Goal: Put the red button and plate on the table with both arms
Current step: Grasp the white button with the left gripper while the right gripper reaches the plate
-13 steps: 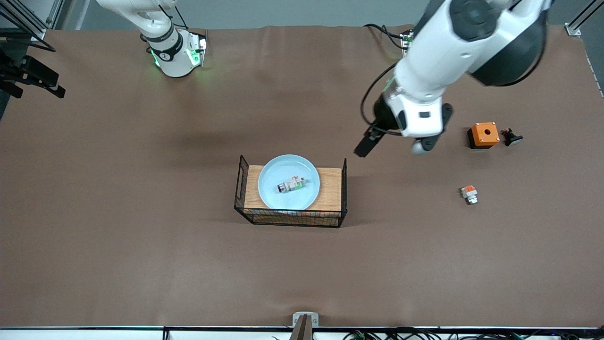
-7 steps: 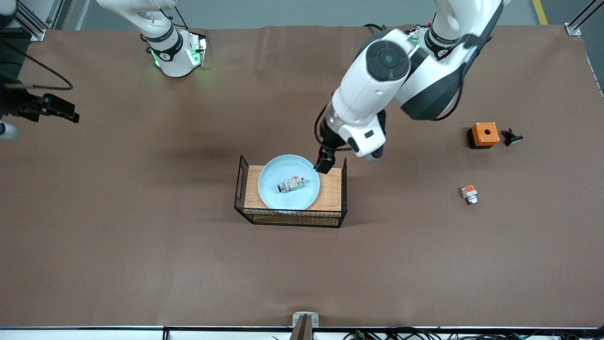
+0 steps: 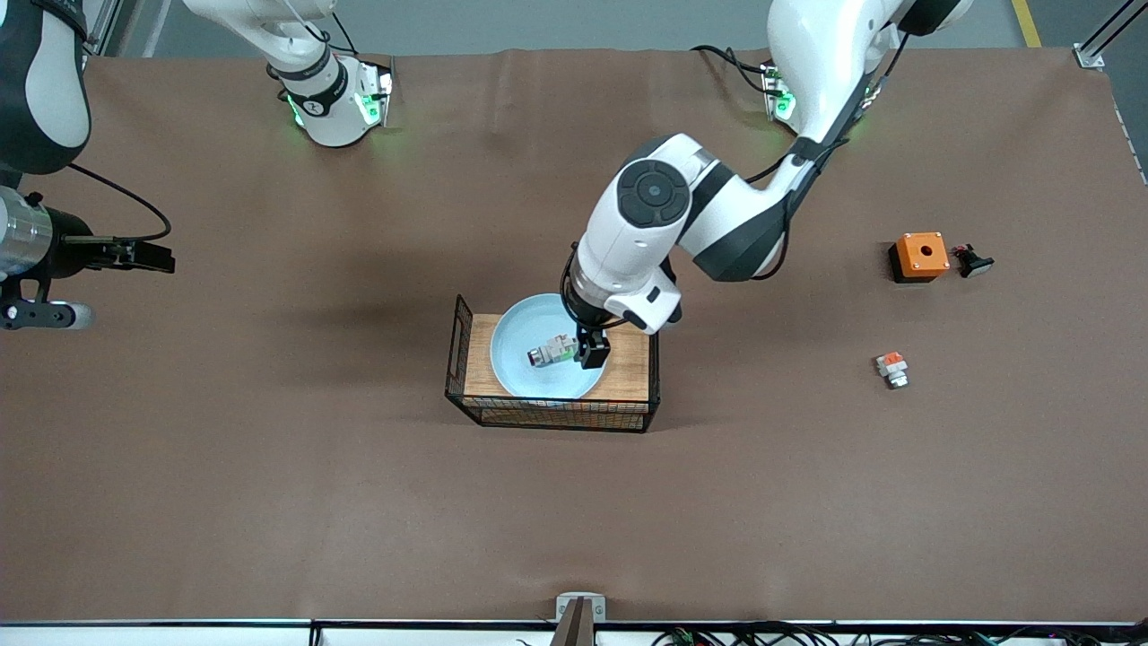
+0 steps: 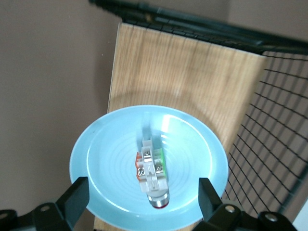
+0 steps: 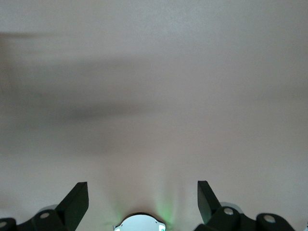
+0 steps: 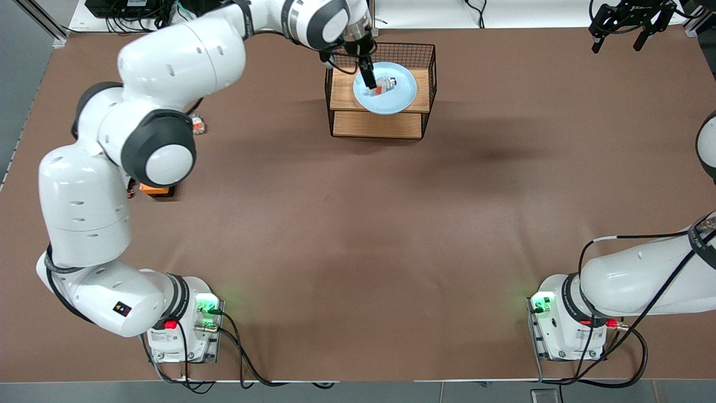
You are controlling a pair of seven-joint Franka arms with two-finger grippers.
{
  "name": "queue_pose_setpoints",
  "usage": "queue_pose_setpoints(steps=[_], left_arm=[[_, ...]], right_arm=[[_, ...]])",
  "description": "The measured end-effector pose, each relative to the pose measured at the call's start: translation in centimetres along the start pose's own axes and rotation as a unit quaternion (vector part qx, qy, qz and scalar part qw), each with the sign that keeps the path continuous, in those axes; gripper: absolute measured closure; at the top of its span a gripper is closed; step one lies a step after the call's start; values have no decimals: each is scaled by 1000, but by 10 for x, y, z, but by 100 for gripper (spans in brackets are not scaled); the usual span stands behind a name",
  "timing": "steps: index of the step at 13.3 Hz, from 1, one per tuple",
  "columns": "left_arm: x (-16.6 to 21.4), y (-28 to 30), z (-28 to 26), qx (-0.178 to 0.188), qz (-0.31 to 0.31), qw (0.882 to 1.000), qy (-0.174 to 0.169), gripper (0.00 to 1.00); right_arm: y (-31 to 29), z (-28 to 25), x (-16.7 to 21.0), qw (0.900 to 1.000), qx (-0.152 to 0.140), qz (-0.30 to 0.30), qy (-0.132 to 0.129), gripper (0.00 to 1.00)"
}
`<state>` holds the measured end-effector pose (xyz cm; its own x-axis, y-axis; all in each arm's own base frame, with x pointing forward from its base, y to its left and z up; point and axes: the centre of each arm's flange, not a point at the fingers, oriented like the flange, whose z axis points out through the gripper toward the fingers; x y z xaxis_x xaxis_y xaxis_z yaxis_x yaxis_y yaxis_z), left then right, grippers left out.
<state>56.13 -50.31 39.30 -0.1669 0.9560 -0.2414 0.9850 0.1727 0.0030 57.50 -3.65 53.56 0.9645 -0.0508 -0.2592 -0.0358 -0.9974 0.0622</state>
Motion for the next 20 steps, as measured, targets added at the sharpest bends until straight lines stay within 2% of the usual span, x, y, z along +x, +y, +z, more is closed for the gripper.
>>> queue_pose_setpoints(steps=[2,6,8,10,12,15,16,17,19,20], left_arm=[[0,1,8,2,-10,1000,1,0],[-1,5,10,-6,-33,999,-8,0],[-3,7,13,-12,-42,999,-17,0],[-3,6,21,-11,-44,999,-18,0],[-4,4,32,-8,-43,999,-17,0],[-7,-1,40,-5,-39,999,-16,4],[-8,-2,41,-4,-38,999,-15,10],[-8,-2,41,-4,-38,999,-16,11],[-7,-2,42,-4,-39,999,-15,28],[-7,-2,44,-3,-39,999,-14,28]], right_arm=[[0,-2,0,1000,7,7,2,0],[-22,-3,0,995,9,95,2,0],[-50,-5,-2,991,4,135,4,0],[-80,-6,-4,982,1,189,9,0],[-118,-8,-9,965,4,261,15,0],[-176,-13,-18,925,42,378,15,0],[-194,-15,-21,913,50,405,21,0],[-214,-17,-26,901,57,429,27,0],[-258,-18,-39,881,69,466,41,0],[-280,-17,-44,871,77,482,47,0]])
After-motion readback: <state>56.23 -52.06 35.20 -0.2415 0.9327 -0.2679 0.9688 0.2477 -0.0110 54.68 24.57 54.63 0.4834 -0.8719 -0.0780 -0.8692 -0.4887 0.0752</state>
